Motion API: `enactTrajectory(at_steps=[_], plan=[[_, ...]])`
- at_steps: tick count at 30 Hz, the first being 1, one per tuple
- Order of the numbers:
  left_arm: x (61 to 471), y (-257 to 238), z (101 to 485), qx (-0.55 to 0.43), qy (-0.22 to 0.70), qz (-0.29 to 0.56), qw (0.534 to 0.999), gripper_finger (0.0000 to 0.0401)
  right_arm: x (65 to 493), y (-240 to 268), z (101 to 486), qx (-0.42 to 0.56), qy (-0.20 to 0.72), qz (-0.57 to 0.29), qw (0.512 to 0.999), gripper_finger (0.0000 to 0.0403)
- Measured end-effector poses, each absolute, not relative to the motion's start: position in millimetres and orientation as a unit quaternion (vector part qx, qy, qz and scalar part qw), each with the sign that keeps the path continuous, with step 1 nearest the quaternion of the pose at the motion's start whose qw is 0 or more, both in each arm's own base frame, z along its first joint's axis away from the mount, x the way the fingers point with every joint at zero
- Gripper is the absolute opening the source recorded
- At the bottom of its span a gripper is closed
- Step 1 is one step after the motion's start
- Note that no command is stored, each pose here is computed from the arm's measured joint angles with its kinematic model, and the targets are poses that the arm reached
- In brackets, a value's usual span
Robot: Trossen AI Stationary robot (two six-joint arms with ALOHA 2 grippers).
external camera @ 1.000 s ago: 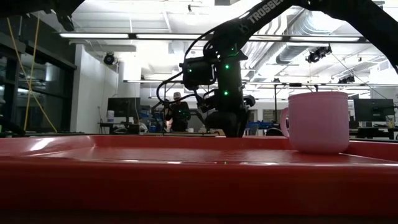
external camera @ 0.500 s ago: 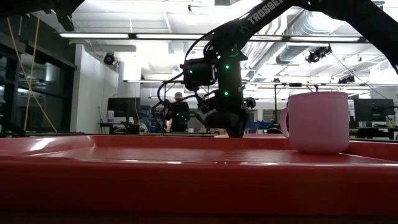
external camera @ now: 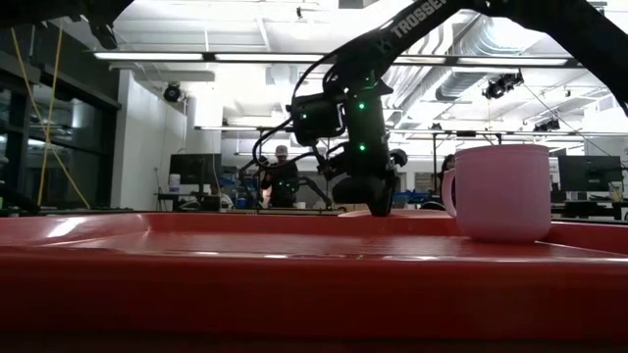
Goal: Set up tray
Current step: Put the pink plate on the red tray to the bottom left of the purple mug
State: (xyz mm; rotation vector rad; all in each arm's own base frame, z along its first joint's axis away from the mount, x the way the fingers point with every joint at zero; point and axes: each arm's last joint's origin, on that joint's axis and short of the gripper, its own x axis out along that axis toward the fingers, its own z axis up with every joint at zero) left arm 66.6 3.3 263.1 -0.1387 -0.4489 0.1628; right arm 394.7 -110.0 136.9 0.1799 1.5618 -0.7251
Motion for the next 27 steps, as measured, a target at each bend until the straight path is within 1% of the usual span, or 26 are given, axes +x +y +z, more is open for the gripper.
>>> enactTrajectory(at_steps=[4, 10, 15, 22, 27], plan=[[66.6, 3.3, 263.0, -0.069, -0.222, 0.081, 0.969, 0.0179, 399.9, -106.2, 151.5, 0.09, 0.674, -0.316, 0.661, 0.0], [66.6, 3.3, 263.0, -0.069, -0.222, 0.081, 0.969, 0.0179, 415.0, -108.4, 187.0, 0.093, 0.639, -0.321, 0.692, 0.0001], [66.5, 3.3, 263.1, -0.06, -0.221, 0.083, 0.97, 0.0179, 426.4, -109.6, 225.7, 0.082, 0.601, -0.334, 0.721, 0.0001], [66.5, 3.3, 263.1, -0.06, -0.221, 0.083, 0.97, 0.0179, 431.9, -108.3, 283.8, 0.074, 0.552, -0.338, 0.758, 0.0002], [66.5, 3.3, 263.1, -0.059, -0.221, 0.083, 0.97, 0.0179, 431.6, -93.4, 326.9, 0.057, 0.512, -0.332, 0.79, 0.0002]])
